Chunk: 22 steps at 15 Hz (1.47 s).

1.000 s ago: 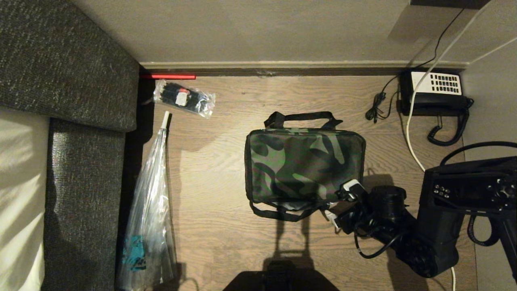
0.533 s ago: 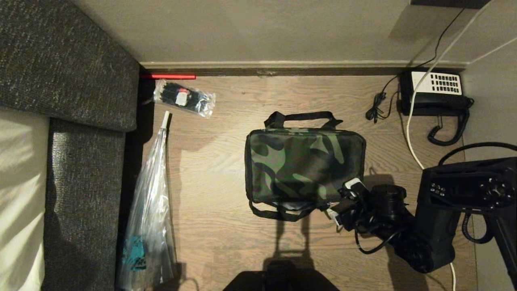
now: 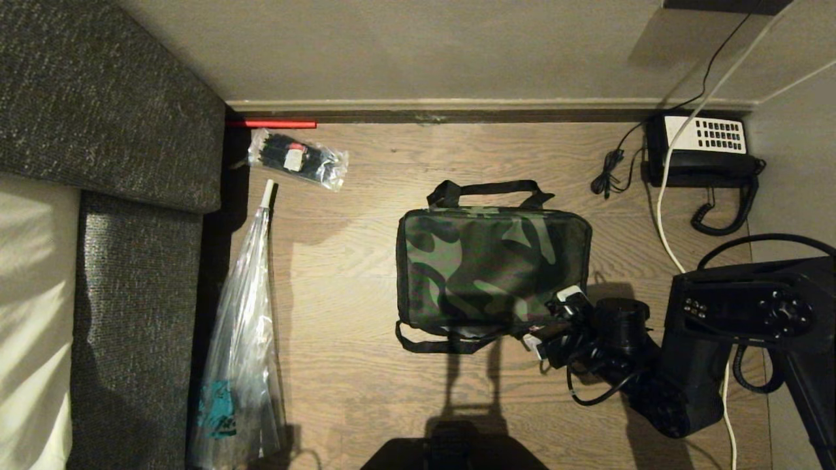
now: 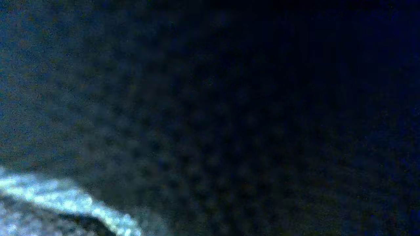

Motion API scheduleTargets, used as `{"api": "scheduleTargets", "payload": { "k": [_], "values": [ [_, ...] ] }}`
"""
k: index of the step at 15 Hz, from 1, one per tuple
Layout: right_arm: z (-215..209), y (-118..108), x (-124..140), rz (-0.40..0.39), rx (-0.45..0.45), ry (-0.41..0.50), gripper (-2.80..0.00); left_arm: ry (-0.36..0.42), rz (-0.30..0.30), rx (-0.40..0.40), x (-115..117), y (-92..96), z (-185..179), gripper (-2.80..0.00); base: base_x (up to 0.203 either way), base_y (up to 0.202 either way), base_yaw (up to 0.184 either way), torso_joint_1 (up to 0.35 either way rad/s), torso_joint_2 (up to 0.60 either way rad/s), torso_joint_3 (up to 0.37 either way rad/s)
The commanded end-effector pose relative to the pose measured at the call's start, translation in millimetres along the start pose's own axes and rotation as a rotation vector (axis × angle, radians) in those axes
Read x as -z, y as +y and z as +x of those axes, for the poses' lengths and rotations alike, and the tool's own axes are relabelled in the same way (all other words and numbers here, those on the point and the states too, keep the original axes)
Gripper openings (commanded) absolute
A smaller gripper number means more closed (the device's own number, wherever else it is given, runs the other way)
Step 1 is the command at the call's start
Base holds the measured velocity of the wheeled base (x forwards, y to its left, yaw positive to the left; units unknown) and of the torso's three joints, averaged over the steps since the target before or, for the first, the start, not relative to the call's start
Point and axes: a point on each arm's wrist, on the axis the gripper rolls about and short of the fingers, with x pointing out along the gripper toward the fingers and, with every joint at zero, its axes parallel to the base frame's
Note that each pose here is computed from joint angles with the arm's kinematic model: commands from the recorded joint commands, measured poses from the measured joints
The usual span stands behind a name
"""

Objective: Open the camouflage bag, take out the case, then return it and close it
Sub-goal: Open the top of the storage box

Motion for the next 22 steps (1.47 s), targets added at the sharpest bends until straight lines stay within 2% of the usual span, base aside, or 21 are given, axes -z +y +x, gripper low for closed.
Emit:
{"api": "scheduleTargets", "payload": {
  "k": [1, 4, 8, 9, 10, 12, 19, 22],
  "values": [
    [1, 0, 1, 0.028, 0.004, -0.017, 0.00, 0.003, 0.000, 0.000, 0, 0.0, 0, -2.80, 0.000, 0.000, 0.000, 0.000, 0.00, 0.000],
    [-1, -1, 0, 0.104, 0.006, -0.036, 0.00, 0.003, 0.000, 0.000, 0, 0.0, 0, -2.80, 0.000, 0.000, 0.000, 0.000, 0.00, 0.000],
    [-2, 0, 0, 0.110, 0.004, -0.048, 0.00, 0.003, 0.000, 0.000, 0, 0.0, 0, -2.80, 0.000, 0.000, 0.000, 0.000, 0.00, 0.000],
    [0, 0, 1, 0.111, 0.004, -0.048, -2.15, 0.003, 0.000, 0.000, 0, 0.0, 0, -2.80, 0.000, 0.000, 0.000, 0.000, 0.00, 0.000],
    [2, 1, 3, 0.110, 0.001, -0.051, -2.80, 0.003, 0.000, 0.000, 0, 0.0, 0, -2.80, 0.000, 0.000, 0.000, 0.000, 0.00, 0.000],
    [1, 2, 2, 0.099, -0.024, -0.061, -2.80, 0.003, 0.000, 0.000, 0, 0.0, 0, -2.80, 0.000, 0.000, 0.000, 0.000, 0.00, 0.000],
    [-2, 0, -1, 0.091, -0.022, -0.070, -2.80, 0.003, 0.000, 0.000, 0, 0.0, 0, -2.80, 0.000, 0.000, 0.000, 0.000, 0.00, 0.000],
    [-9, -3, -10, 0.090, -0.018, -0.091, -2.80, 0.003, 0.000, 0.000, 0, 0.0, 0, -2.80, 0.000, 0.000, 0.000, 0.000, 0.00, 0.000]
  ]
}}
